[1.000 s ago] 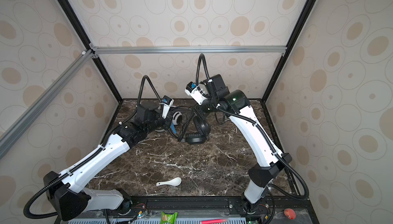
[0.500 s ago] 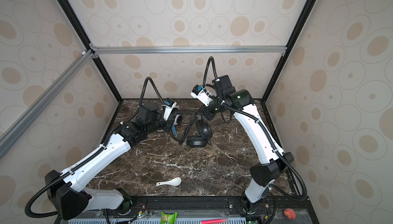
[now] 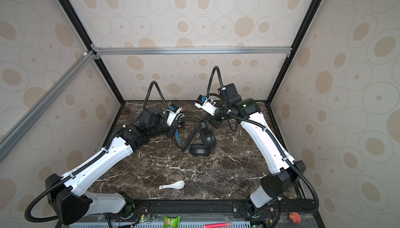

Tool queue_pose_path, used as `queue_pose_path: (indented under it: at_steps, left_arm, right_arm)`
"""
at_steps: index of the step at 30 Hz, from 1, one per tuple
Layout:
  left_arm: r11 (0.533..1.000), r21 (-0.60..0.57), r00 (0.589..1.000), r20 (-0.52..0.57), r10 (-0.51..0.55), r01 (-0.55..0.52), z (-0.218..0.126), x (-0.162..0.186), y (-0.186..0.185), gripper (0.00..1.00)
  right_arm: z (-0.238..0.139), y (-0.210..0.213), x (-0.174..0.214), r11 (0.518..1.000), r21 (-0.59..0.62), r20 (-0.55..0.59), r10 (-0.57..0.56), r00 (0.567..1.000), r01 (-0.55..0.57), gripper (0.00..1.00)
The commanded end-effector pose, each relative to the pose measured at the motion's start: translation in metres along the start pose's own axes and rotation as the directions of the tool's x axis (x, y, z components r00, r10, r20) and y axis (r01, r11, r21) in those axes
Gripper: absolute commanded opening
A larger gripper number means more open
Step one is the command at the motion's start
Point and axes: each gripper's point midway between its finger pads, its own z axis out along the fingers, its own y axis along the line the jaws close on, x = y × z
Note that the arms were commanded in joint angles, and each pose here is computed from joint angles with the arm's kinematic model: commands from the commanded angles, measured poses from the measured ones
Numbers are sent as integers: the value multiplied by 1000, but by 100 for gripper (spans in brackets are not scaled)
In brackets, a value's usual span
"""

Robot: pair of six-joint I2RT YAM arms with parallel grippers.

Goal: Wrap the headphones

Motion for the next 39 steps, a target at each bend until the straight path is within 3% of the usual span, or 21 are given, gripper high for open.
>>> queue_pose_path:
  at_steps: [1, 5, 13, 21, 27, 32, 39]
  left_arm:
    - [993, 115, 999, 46, 14, -19, -28, -9, -24, 0]
    - [991, 133, 999, 46, 7, -13, -29, -11, -27, 0]
    - [987, 161, 997, 78, -14, 2, -33, -25, -32, 0]
    - [986, 167, 993, 120, -24, 4, -41, -46, -32, 0]
    - [985, 173, 987, 155, -37, 10, -47, -58, -33, 0]
    - [986, 167, 984, 172, -45, 16, -48, -62, -31, 0]
    - [986, 163, 982, 184, -51, 21, -48, -64, -30, 0]
  right_arm:
    - [-28, -45, -10, 965, 249, 49, -96, 994, 81, 9]
    - [-30, -51, -7, 947, 300, 39, -130, 991, 113, 12]
    - [-12, -46, -2, 967, 249, 84, -78, 993, 55, 11]
    - [0, -56, 22, 967, 222, 140, 94, 986, -123, 6]
    - [21, -55, 35, 949, 151, 178, 250, 952, -278, 5]
    - [37, -54, 44, 931, 102, 144, 334, 932, -350, 4]
    - [53, -51, 73, 905, 107, 2, 414, 910, -411, 1]
